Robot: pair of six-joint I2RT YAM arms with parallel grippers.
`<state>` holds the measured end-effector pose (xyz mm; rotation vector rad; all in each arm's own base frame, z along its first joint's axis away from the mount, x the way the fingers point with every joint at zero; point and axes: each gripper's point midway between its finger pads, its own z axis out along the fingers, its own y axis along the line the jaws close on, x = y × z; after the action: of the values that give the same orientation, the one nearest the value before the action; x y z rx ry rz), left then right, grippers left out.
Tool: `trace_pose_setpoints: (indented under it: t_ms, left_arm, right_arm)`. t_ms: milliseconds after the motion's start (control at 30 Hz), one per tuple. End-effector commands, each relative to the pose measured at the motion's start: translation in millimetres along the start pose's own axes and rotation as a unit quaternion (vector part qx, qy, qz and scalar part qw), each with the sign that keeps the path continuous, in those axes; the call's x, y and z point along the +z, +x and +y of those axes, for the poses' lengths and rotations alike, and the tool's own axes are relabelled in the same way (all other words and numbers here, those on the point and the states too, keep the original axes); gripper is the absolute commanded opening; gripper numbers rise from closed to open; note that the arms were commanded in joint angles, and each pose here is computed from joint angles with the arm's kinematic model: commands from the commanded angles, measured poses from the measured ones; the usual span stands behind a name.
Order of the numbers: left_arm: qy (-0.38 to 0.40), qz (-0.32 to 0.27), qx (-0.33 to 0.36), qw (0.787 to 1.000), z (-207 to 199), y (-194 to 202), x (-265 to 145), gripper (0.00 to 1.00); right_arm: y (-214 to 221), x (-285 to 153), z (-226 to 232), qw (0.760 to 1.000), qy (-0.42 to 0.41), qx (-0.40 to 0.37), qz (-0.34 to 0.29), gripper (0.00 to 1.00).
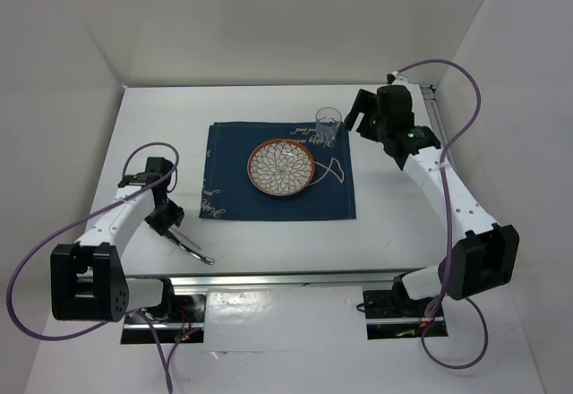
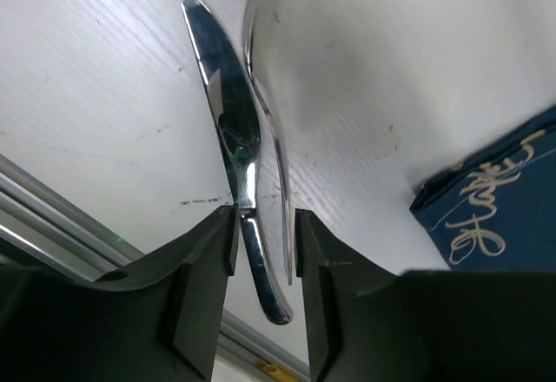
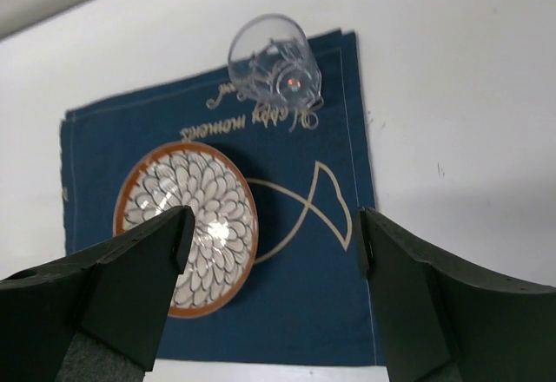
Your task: Set the dinner table for one person
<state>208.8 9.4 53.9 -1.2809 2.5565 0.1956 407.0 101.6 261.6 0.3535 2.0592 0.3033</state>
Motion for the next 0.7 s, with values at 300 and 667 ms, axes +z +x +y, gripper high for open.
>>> trace_pose_setpoints:
  t_ms: [300, 667]
  left_arm:
    - [0.027, 0.038, -0.007, 0.999, -9.9, -1.8, 25.2, 0.5]
    - [0.021, 0.044, -0.01, 0.999, -11.1, 1.3, 37.2, 0.46]
  right_arm:
    - [42.0, -16.2, -10.3, 0.998, -0.017, -0.006, 0.052, 0.88]
    - [53.0, -12.2, -13.8, 0.998, -0.014, -0.008, 0.067, 0.88]
